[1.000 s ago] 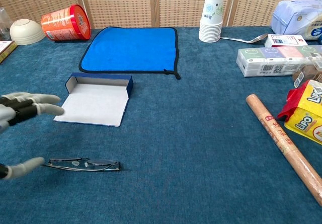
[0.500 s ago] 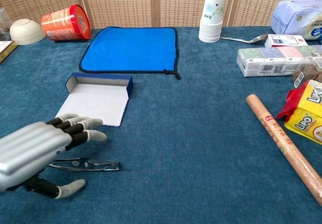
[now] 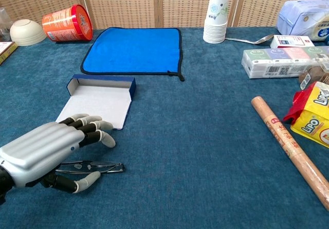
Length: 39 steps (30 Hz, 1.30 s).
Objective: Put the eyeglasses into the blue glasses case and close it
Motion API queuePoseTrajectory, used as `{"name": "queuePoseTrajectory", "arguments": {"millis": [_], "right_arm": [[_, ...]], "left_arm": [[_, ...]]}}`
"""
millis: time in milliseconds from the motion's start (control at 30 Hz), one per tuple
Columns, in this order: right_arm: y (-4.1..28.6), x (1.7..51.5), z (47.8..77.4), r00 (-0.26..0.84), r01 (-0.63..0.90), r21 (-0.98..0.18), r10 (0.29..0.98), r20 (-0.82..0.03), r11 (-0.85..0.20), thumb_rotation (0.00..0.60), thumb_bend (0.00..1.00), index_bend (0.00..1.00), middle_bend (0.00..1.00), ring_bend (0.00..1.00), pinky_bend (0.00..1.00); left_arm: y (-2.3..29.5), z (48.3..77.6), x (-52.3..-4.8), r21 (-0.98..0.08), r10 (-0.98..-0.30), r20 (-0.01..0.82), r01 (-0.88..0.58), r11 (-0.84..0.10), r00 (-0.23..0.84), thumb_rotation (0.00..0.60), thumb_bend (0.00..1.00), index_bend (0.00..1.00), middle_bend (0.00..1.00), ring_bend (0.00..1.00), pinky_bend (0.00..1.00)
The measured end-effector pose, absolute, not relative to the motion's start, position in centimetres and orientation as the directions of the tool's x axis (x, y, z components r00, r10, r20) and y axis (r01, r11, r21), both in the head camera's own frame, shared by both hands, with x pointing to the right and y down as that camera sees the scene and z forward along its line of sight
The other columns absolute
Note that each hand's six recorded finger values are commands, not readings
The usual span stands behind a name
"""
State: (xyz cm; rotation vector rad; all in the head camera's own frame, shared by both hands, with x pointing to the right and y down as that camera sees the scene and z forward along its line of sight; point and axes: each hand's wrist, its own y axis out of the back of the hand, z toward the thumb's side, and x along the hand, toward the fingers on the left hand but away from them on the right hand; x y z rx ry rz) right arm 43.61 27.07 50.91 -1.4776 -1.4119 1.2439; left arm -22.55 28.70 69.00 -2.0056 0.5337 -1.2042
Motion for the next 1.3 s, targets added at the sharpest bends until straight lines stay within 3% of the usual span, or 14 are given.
{"name": "queuePoseTrajectory", "arguments": {"millis": [300, 867, 1300], "right_arm": [[27.2, 43.7, 50.7, -0.080, 0.270, -0.954, 0.985, -0.154, -0.127, 0.600, 0.38, 0.00, 0.05, 0.00, 0.07], [27.6, 44.1, 50.0, -0.096, 0.283, -0.953, 0.986, -0.137, -0.105, 0.600, 0.38, 0.00, 0.05, 0.00, 0.08], [27.8, 44.2, 49.9, -0.100, 0.294, -0.951, 0.987, -0.129, -0.095, 0.600, 0.38, 0.00, 0.05, 0.00, 0.08]], "left_arm": [[28.8, 68.7, -22.4, -0.758, -0.665, 0.560, -0.018, -0.652, 0.494, 0.417, 0.40, 0.32, 0.14, 0.00, 0.00], [29.4, 69.0, -23.3, -0.765, -0.652, 0.585, 0.062, -0.641, 0.482, 0.405, 0.53, 0.39, 0.13, 0.00, 0.00], [29.2, 68.9, -23.8, -0.773, -0.665, 0.580, 0.059, -0.632, 0.471, 0.482, 0.57, 0.49, 0.15, 0.00, 0.00]]}}
